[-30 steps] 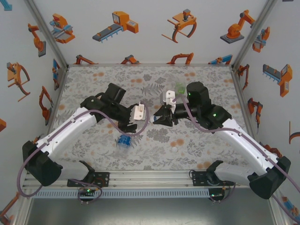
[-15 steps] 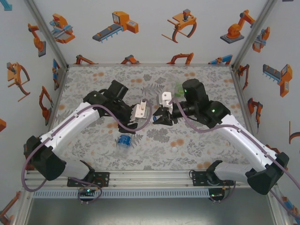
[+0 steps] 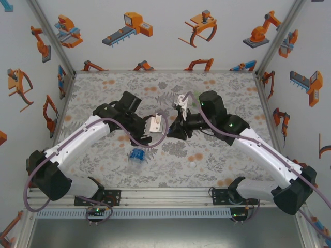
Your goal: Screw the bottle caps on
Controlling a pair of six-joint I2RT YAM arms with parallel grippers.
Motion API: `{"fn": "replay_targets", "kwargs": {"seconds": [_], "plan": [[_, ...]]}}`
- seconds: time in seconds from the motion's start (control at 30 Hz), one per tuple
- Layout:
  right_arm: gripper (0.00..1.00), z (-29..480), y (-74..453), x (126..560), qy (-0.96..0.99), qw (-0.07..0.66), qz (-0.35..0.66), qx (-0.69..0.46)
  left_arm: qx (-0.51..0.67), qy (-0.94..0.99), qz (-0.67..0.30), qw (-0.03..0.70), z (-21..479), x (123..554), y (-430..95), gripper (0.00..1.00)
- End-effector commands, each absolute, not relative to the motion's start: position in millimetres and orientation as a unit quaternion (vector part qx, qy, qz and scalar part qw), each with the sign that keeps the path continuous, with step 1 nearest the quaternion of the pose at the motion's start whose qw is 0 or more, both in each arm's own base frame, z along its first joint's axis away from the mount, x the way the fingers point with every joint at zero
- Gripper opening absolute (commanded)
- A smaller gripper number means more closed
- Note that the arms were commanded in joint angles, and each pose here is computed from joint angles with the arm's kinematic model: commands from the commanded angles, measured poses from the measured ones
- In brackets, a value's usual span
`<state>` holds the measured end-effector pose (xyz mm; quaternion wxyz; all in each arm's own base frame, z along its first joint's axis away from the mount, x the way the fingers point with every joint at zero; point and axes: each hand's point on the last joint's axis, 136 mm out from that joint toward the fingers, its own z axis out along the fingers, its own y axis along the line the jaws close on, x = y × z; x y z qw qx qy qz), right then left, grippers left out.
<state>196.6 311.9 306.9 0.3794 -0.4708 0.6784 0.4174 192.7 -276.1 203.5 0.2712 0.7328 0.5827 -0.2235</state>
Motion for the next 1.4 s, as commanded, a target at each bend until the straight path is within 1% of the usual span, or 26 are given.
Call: {"fn": "replay_targets", "kwargs": {"seconds": [0.0, 0.07, 0.17, 0.23, 0.3, 0.33, 0.43, 0.47, 0.57, 0.73, 0.77, 0.83, 0.87, 1.03, 1.13, 1.27, 1.3, 1.37], "plan": [[0.00, 299, 315, 224, 0.777, 0.330, 0.452, -0.289, 0.733, 0.526, -0.244, 0.355, 239, 192, -298, 0.00], [0.00, 290, 312, 229, 0.809, 0.295, 0.460, -0.216, 0.730, 0.525, -0.241, 0.365, 240, 194, -299, 0.00], [0.01, 272, 302, 239, 0.849, 0.234, 0.470, -0.067, 0.725, 0.526, -0.233, 0.379, 242, 198, -299, 0.00], [0.02, 258, 295, 243, 0.861, 0.182, 0.473, 0.037, 0.720, 0.530, -0.223, 0.388, 241, 202, -298, 0.00], [0.04, 247, 292, 243, 0.862, 0.134, 0.477, 0.113, 0.716, 0.533, -0.214, 0.397, 240, 206, -298, 0.00], [0.05, 246, 294, 243, 0.857, 0.116, 0.484, 0.133, 0.713, 0.534, -0.211, 0.402, 240, 208, -298, 0.00], [0.08, 251, 304, 245, 0.846, 0.099, 0.505, 0.139, 0.710, 0.533, -0.212, 0.408, 241, 209, -300, 0.00], [0.09, 250, 305, 245, 0.848, 0.099, 0.502, 0.137, 0.710, 0.532, -0.214, 0.408, 241, 209, -300, 0.00], [0.18, 254, 302, 249, 0.852, 0.117, 0.494, 0.124, 0.711, 0.531, -0.219, 0.407, 242, 208, -301, 0.00], [0.45, 284, 286, 257, 0.860, 0.216, 0.460, 0.039, 0.711, 0.531, -0.225, 0.403, 240, 205, -301, 0.00], [0.48, 291, 284, 258, 0.856, 0.234, 0.460, 0.021, 0.712, 0.530, -0.224, 0.402, 240, 204, -301, 0.00], [0.59, 313, 283, 256, 0.840, 0.278, 0.464, -0.037, 0.713, 0.530, -0.224, 0.401, 239, 204, -300, 0.00], [0.63, 322, 284, 253, 0.832, 0.294, 0.466, -0.068, 0.713, 0.530, -0.224, 0.401, 239, 204, -300, 0.00], [0.63, 366, 286, 233, 0.763, 0.391, 0.449, -0.252, 0.715, 0.532, -0.223, 0.395, 237, 203, -298, 0.00], [0.63, 378, 287, 216, 0.709, 0.431, 0.424, -0.364, 0.718, 0.529, -0.225, 0.393, 237, 200, -297, 0.00], [0.58, 373, 290, 189, 0.619, 0.454, 0.382, -0.515, 0.720, 0.520, -0.237, 0.393, 238, 195, -298, 0.00], [0.56, 370, 290, 184, 0.595, 0.459, 0.369, -0.546, 0.721, 0.520, -0.238, 0.392, 237, 194, -298, 0.00], [0.55, 362, 290, 177, 0.560, 0.465, 0.347, -0.591, 0.721, 0.519, -0.241, 0.391, 237, 193, -298, 0.00]]}}
